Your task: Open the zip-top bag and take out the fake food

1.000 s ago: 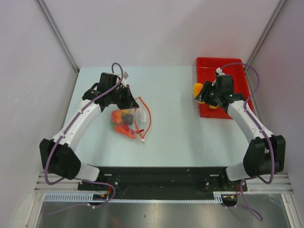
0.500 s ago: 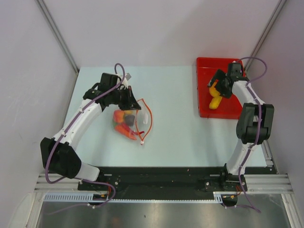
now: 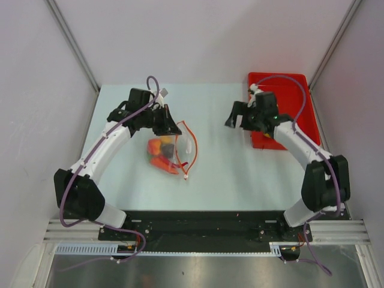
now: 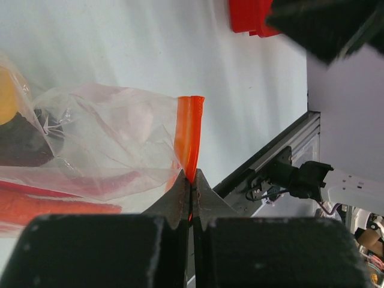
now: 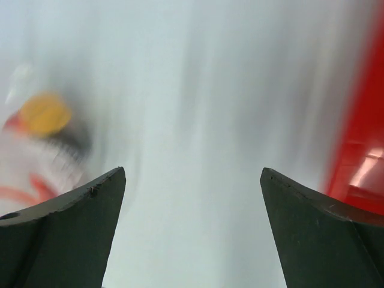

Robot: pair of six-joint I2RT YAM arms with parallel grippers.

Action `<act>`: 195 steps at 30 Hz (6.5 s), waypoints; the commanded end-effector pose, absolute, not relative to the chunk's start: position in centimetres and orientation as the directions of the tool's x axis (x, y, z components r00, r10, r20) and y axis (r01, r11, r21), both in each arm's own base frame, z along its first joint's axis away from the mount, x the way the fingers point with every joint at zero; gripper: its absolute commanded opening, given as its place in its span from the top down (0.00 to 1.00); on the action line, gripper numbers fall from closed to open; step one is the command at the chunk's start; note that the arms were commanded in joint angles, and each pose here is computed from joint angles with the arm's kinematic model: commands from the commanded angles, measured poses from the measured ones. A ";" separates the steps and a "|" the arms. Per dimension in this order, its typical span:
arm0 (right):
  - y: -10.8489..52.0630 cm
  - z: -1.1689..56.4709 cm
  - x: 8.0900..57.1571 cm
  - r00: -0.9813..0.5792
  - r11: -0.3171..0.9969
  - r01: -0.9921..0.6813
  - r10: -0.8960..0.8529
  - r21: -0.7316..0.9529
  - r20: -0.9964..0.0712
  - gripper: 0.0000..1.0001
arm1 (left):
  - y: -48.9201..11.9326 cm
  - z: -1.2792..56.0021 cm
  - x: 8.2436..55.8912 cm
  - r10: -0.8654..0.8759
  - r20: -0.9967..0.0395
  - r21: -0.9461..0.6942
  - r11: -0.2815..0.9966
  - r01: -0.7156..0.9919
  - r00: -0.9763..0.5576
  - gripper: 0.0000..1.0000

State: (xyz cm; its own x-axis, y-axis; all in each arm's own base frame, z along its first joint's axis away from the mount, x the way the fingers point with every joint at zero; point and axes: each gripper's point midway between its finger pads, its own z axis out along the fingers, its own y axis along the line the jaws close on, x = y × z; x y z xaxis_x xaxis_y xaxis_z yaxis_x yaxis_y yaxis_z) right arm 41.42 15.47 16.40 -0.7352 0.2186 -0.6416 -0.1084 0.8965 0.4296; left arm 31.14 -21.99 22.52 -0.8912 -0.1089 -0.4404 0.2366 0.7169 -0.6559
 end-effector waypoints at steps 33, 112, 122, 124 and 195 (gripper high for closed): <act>37.6 18.3 30.3 -0.889 0.520 -0.358 0.065 0.775 -0.454 0.96 | -18.8 24.1 30.9 -0.077 -0.571 -0.446 0.865 0.230 -0.817 0.45; 33.6 11.1 23.6 -0.729 0.557 -0.682 -0.471 0.473 -0.497 0.45 | -24.8 21.5 30.9 -0.074 -0.547 -0.529 0.802 0.276 -0.834 1.00; 36.7 8.8 22.9 -0.740 0.539 -0.669 -0.418 0.512 -0.527 0.45 | -25.6 20.0 29.9 -0.100 -0.491 -0.592 0.767 0.247 -0.865 1.00; 37.4 8.9 23.1 -0.740 0.522 -0.669 -0.405 0.529 -0.537 0.49 | -25.5 20.1 29.8 -0.100 -0.494 -0.590 0.768 0.248 -0.864 1.00; 3.5 24.2 32.3 -0.611 0.937 0.254 0.348 0.240 -0.711 1.00 | -19.9 20.1 26.3 -0.113 -0.567 -0.503 0.832 0.235 -0.816 1.00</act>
